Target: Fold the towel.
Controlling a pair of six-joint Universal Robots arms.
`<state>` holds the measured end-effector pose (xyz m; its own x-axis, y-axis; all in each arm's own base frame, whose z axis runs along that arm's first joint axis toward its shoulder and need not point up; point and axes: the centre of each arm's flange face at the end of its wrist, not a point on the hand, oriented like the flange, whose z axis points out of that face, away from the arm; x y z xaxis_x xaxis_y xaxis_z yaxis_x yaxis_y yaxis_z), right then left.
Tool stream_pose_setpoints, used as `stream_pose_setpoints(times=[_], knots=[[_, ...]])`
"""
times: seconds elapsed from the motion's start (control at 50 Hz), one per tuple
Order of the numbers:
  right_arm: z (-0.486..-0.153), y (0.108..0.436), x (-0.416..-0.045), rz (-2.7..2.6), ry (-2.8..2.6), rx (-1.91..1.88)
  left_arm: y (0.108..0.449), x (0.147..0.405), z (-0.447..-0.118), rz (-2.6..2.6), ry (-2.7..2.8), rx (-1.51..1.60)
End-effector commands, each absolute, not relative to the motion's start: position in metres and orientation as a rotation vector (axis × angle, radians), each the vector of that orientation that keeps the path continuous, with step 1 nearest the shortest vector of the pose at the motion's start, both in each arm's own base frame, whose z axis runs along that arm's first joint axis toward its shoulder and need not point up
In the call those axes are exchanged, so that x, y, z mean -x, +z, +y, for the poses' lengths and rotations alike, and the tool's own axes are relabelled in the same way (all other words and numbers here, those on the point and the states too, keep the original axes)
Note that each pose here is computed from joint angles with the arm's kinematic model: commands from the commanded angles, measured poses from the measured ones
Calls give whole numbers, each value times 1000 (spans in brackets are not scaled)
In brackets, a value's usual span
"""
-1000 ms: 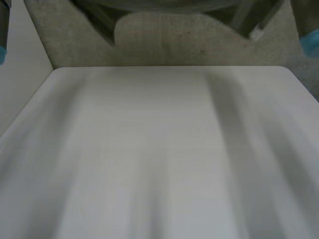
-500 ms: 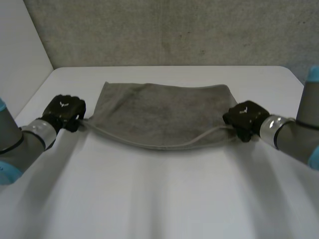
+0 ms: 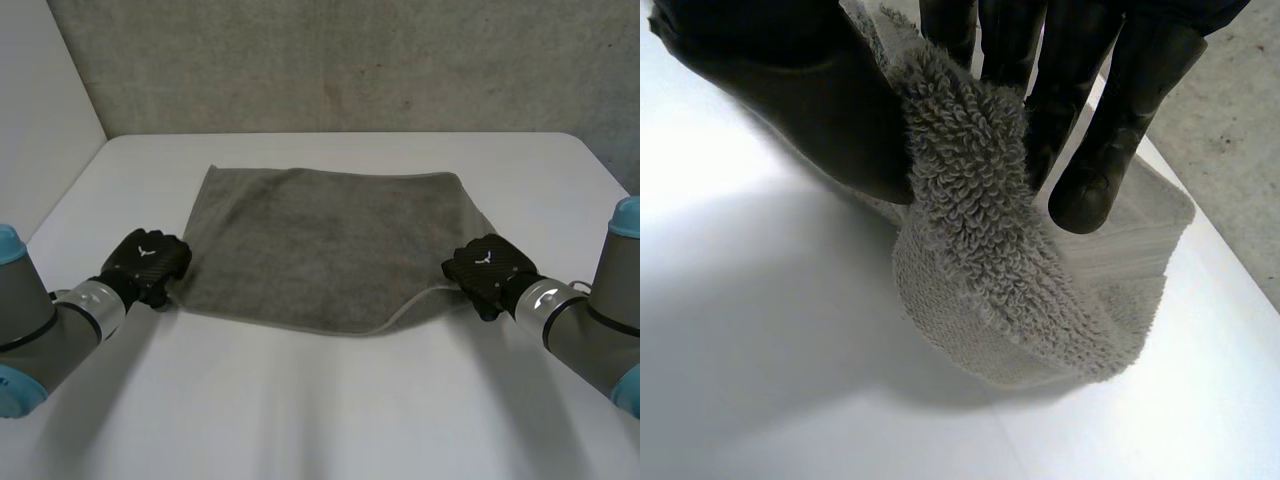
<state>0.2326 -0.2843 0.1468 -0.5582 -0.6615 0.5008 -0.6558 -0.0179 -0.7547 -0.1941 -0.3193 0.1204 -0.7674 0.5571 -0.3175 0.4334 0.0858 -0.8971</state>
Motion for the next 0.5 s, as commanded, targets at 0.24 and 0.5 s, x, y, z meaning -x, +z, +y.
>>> stream_pose_setpoints(times=[0.24, 0.5], knots=[[-280, 142, -231, 2200, -1686, 1474, 111, 188, -342, -2302, 2008, 954], [-283, 143, -229, 2201, -1708, 1461, 106, 184, -344, -2334, 1986, 936]])
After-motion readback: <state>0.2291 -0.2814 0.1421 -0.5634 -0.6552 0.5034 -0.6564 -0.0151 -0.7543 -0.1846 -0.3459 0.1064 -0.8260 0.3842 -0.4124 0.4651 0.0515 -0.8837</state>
